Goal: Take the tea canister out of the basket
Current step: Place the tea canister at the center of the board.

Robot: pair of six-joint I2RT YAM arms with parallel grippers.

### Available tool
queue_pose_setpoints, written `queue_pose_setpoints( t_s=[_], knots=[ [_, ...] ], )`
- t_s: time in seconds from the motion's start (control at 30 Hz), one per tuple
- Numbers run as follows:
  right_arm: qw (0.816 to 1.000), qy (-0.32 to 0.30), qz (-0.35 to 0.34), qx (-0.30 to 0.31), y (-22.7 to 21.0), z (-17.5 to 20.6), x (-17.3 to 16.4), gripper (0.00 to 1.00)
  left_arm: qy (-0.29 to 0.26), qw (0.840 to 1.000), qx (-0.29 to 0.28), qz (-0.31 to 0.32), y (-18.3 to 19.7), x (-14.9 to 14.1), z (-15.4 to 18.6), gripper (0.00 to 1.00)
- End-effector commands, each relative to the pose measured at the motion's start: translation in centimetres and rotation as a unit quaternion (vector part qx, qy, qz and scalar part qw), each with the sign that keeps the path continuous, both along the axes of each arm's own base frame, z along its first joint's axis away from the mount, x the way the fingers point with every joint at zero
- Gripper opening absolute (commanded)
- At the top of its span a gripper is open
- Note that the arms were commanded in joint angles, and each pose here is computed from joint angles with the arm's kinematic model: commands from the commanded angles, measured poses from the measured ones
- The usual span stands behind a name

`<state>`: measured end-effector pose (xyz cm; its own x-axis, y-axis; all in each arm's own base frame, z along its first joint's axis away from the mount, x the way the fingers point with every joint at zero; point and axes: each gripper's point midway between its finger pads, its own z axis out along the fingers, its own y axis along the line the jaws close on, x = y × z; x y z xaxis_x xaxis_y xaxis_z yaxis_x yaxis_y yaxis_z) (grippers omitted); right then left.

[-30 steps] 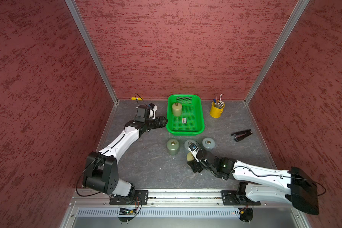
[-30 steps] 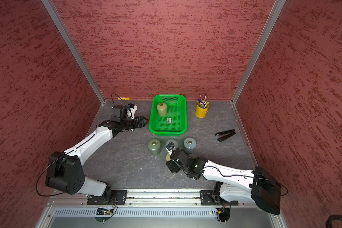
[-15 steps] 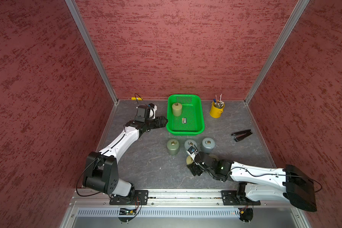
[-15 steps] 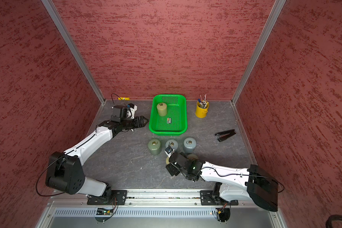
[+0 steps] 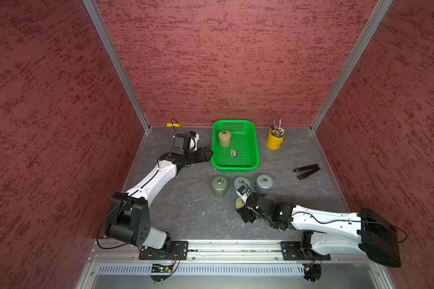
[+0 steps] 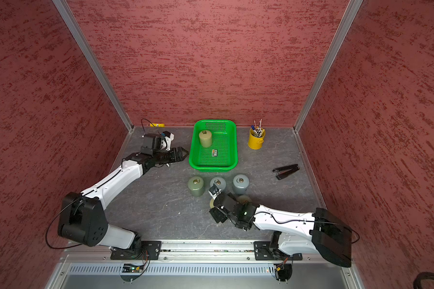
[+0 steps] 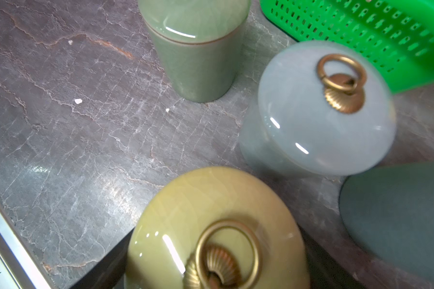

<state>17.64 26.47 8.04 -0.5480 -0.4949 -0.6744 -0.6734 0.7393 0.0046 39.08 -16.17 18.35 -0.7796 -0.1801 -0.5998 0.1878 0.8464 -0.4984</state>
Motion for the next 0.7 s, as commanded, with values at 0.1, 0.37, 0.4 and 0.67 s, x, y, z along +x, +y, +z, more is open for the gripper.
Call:
queue_pose_setpoints(
  t_s=[0.1, 0.37, 0.4, 0.67],
  knots=[
    [0.999, -0.033, -0.016, 0.034, 1.1, 1.9, 1.0, 0.92, -0.013, 1.0, -0.002, -0.006, -0.2, 0.5, 0.7, 0.89],
    [0.999, -0.035, -0.016, 0.031, 1.0, 2.2, 1.0, 0.99, -0.011, 1.0, 0.0, -0.007, -0.2, 0.6, 0.5, 0.89],
    [0.999, -0.037, -0.015, 0.033, 1.0, 2.5, 1.0, 0.99, -0.011, 1.0, 0.0, -0.006, -0.2, 0.6, 0.5, 0.89],
    [0.996, -0.072, 0.003, 0.049, 1.1, 6.9, 1.1, 0.99, -0.015, 1.0, -0.004, -0.004, 0.0, 0.7, 0.8, 0.9]
  ],
)
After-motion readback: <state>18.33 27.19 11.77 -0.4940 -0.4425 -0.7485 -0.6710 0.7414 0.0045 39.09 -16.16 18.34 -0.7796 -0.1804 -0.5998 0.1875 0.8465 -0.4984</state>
